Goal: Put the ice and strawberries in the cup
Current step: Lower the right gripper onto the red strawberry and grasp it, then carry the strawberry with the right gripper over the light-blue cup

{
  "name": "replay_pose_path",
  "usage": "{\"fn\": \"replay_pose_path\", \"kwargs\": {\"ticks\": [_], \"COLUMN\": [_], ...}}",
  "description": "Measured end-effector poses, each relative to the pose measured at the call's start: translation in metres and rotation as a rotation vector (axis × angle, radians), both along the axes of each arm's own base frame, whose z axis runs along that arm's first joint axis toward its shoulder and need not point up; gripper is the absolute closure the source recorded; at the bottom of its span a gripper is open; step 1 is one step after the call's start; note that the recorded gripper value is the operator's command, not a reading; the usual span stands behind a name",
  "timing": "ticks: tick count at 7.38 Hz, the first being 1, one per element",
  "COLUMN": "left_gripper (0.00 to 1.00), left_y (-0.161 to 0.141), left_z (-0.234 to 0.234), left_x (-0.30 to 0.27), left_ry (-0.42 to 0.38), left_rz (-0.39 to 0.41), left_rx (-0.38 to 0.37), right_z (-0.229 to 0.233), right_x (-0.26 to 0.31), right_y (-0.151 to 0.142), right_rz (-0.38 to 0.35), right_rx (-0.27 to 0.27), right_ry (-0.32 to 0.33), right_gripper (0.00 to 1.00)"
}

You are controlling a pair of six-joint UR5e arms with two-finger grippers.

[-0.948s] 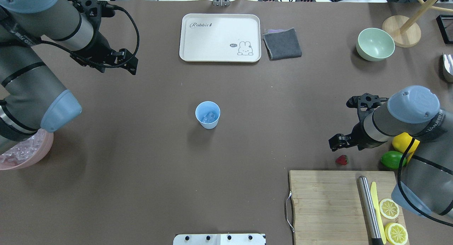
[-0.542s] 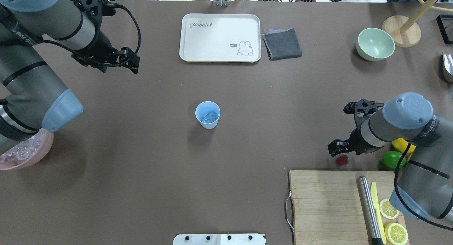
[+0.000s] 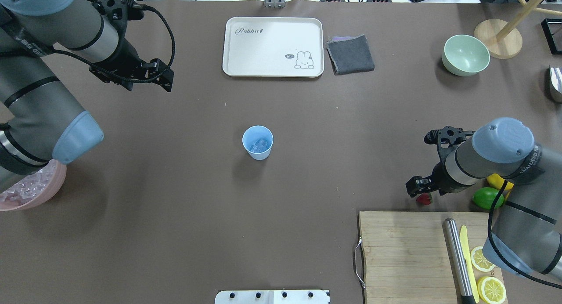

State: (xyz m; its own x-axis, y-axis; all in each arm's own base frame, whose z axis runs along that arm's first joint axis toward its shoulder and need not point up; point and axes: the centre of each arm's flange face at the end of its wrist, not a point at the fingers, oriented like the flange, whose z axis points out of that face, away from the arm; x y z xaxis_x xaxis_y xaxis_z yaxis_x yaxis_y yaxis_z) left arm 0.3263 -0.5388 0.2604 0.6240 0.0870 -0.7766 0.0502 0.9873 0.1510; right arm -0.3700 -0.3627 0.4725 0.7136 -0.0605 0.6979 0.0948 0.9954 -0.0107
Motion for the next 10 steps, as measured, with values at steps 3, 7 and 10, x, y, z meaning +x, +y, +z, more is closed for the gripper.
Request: {"fn": "replay_pose_path", "kwargs": {"ticks": [3,7,10], "left_gripper": [0.02,0.03,0.03], "left_y": [0.0,-0.007,-0.015], "left_z": [0.0,0.008,0.055], "left_x": [0.0,-0.014,-0.048], "left_ry": [0.001,-0.017,-0.085], "left_rz": [-0.009,0.012,0.071], "left_rx": [-0.007,0.039,0.102], "right_z": [-0.004,-0.139,-0.28], "right_x": [-0.002,-0.022,-0.07], "right_y": [0.002,-0.057,-0.104], "right_rz": [-0.017,0.052,0.155], "right_rx": [0.005,0.06,0.037], "right_ry": [-0.01,-0.124,-0.17], "right_gripper": [1.0,1.0,1.0]}}
